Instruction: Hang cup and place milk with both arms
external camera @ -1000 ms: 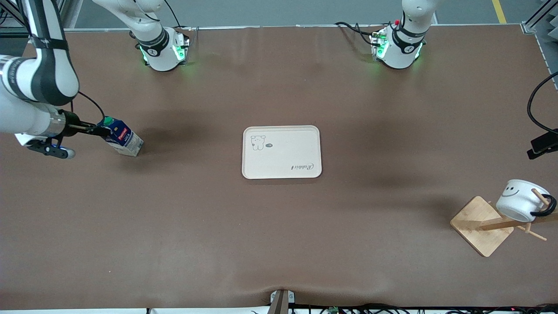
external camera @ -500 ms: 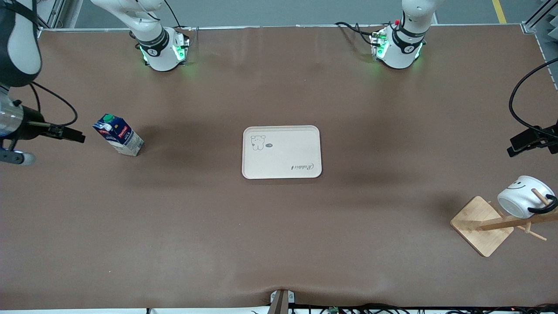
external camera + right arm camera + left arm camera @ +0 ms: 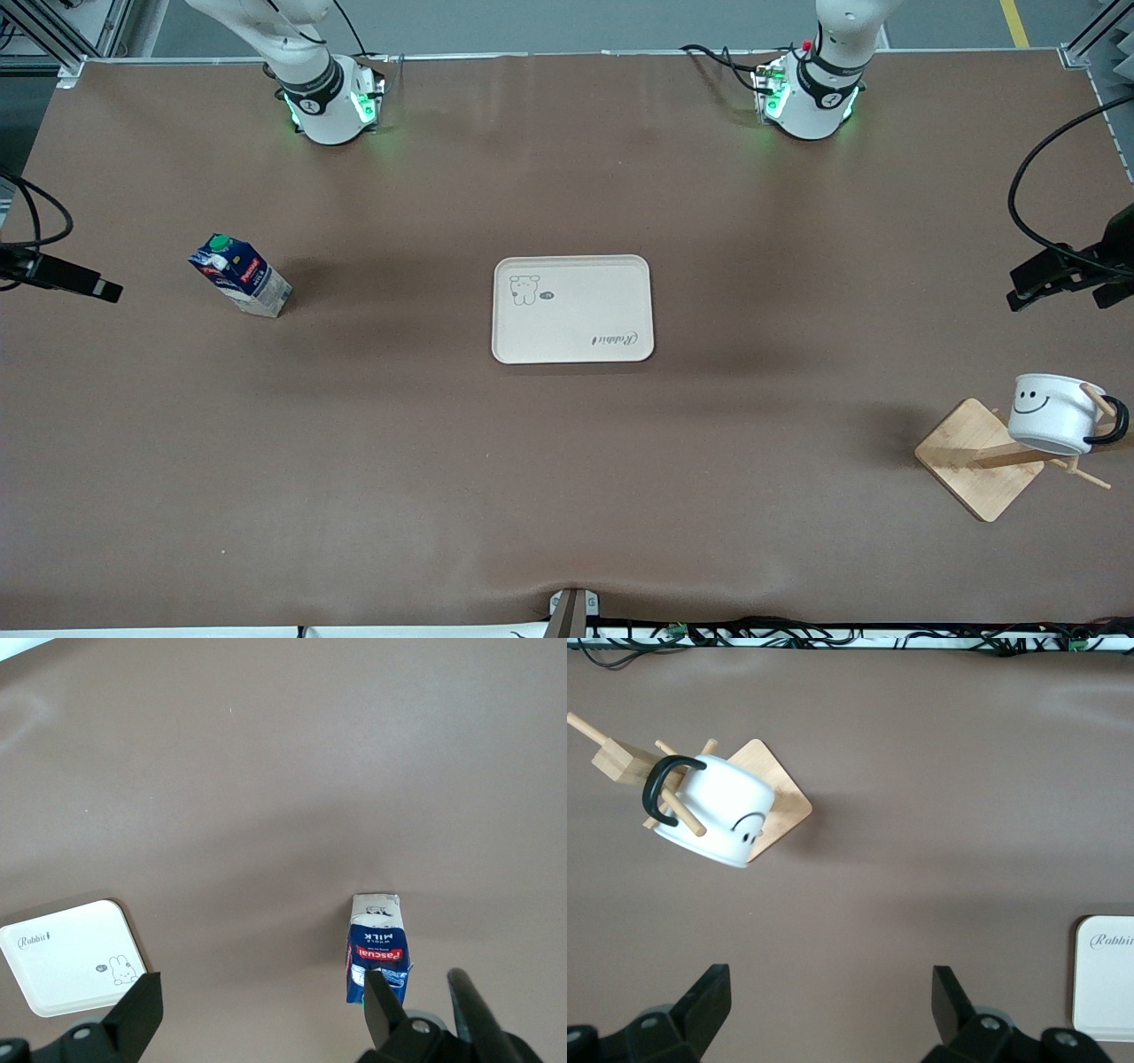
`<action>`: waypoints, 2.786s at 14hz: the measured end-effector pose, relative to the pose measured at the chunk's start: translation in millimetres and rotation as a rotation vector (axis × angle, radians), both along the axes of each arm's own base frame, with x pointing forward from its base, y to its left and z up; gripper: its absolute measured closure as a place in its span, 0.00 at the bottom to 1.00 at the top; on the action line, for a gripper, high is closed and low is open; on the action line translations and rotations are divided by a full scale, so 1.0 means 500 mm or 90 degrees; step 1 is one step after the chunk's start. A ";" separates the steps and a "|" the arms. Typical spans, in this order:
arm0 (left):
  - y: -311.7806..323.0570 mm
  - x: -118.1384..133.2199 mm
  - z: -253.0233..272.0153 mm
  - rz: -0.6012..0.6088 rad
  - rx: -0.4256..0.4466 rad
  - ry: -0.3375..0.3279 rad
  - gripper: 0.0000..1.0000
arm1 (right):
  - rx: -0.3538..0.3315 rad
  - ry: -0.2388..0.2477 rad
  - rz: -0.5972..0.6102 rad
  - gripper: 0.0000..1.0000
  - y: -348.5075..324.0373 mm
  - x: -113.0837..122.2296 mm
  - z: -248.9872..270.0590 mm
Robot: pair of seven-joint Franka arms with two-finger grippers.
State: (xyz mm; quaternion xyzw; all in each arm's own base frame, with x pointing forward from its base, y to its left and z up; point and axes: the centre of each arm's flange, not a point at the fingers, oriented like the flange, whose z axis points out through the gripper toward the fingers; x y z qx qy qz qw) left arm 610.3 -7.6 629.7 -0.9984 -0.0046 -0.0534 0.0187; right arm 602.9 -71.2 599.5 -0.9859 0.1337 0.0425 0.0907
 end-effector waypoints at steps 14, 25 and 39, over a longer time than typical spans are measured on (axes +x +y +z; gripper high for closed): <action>-0.029 -0.098 0.072 0.024 0.019 0.045 0.00 | -0.035 0.028 0.033 0.00 0.036 -0.074 0.121; -0.030 -0.136 0.076 0.025 0.019 0.050 0.00 | -0.097 -0.008 0.150 0.00 0.104 -0.137 0.141; -0.012 -0.138 0.065 0.034 0.019 0.058 0.00 | -0.096 -0.012 0.166 0.00 0.106 -0.138 0.142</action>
